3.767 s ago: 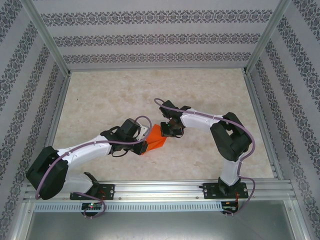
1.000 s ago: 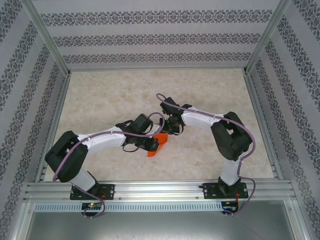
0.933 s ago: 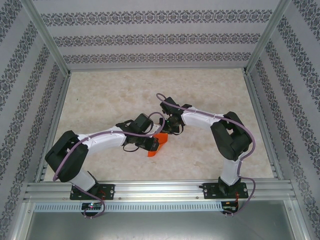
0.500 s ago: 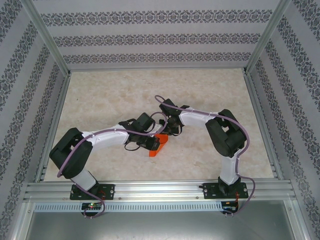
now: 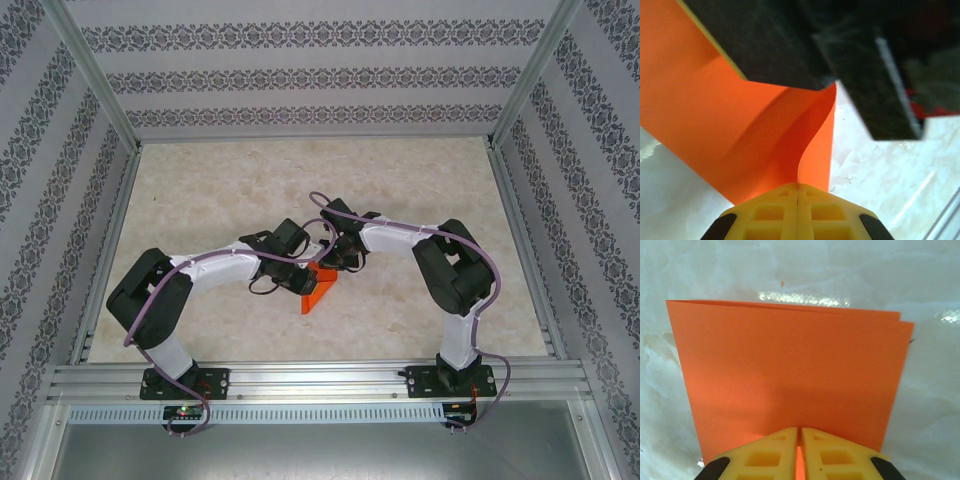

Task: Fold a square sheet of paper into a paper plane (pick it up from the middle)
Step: Third fold the triangle at the center of the table.

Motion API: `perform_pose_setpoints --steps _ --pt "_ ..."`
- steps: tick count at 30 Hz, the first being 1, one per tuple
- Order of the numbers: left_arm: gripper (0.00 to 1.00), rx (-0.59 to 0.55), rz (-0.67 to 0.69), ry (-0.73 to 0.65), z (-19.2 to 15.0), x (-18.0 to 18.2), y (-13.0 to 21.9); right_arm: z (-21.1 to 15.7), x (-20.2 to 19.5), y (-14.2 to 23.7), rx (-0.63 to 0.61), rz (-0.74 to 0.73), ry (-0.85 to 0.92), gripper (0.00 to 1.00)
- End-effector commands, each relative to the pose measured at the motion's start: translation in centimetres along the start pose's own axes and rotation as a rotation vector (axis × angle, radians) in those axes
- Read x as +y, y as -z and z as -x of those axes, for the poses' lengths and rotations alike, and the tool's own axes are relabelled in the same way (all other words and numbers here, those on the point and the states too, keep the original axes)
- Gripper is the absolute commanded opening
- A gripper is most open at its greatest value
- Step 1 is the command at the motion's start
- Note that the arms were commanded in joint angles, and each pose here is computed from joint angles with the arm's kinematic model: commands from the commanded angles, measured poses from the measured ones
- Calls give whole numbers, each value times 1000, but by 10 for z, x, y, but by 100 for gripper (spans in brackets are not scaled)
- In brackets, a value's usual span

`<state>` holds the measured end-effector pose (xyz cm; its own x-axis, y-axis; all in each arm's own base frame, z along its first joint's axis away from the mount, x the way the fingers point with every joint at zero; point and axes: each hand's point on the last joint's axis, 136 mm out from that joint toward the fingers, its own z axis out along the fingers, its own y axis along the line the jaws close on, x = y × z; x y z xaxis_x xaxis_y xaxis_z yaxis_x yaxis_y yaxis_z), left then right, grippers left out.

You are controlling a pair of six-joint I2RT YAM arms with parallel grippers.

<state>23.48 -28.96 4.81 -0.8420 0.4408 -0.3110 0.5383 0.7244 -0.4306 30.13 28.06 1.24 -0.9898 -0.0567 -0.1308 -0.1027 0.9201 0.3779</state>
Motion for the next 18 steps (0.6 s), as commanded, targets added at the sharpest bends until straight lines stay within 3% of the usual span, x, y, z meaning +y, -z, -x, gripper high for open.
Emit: perform_pose_setpoints --steps 1,18 --pt "8 2 35 -12 4 14 2 -5 -16 -1 0 -41 -23 13" --pt "10 40 32 -20 5 27 -6 -5 -17 -3 -5 -22 -46 13"
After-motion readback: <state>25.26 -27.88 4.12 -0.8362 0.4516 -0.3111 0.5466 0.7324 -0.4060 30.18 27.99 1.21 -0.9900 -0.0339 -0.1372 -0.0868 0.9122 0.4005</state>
